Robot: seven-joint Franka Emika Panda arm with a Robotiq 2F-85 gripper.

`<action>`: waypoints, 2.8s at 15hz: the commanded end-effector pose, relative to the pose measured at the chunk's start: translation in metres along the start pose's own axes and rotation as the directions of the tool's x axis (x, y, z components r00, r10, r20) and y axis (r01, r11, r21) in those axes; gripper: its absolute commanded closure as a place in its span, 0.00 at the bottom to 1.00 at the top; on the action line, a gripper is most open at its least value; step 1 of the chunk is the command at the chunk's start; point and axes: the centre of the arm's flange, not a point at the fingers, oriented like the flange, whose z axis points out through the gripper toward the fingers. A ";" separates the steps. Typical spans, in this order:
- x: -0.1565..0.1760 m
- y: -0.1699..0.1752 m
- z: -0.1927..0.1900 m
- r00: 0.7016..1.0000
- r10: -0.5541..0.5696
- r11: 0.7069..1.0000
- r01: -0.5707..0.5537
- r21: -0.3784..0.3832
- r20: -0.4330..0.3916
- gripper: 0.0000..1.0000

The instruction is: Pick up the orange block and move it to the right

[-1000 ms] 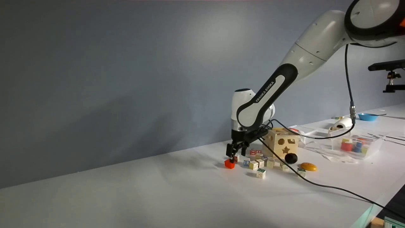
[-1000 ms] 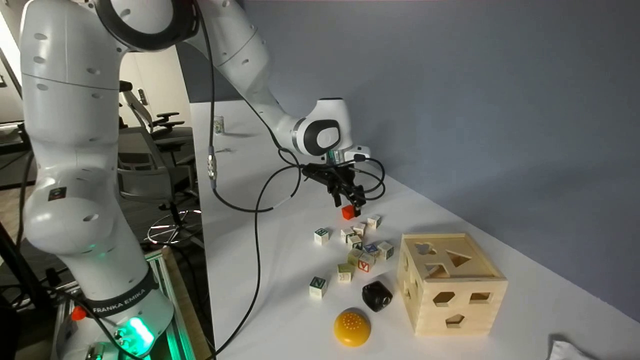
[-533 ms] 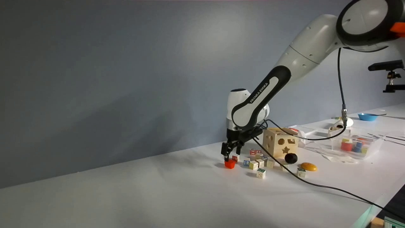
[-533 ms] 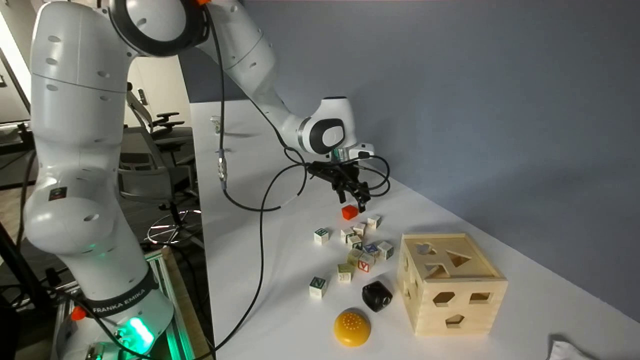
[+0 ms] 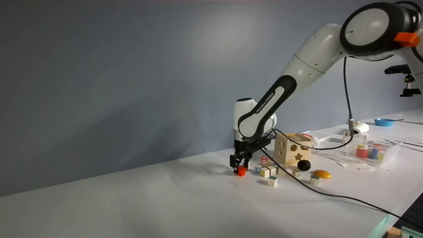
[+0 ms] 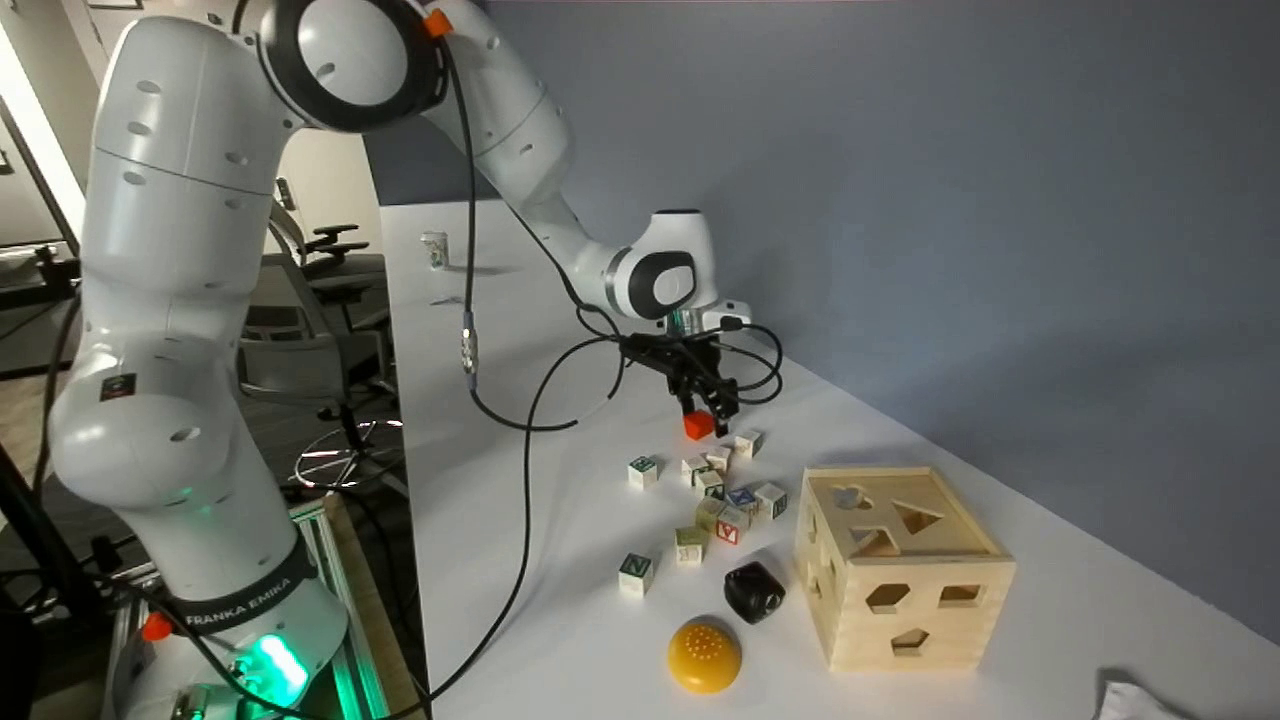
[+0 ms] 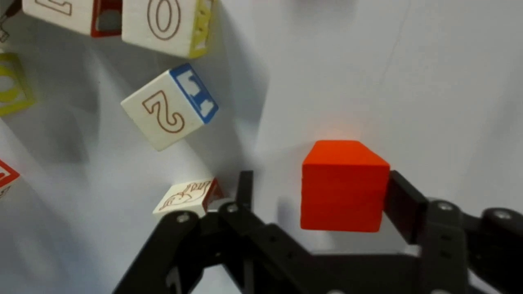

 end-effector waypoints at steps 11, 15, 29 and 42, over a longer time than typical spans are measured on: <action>-0.011 -0.014 -0.073 0.983 0.184 0.983 -0.184 0.002 0.029 0.87; -0.020 0.018 -0.133 0.921 0.390 0.921 -0.390 -0.010 -0.026 0.87; -0.100 0.215 -0.211 0.381 0.923 0.384 -0.908 -0.166 0.050 0.87; -0.155 0.281 -0.156 0.089 0.996 0.085 -0.959 -0.271 -0.001 0.87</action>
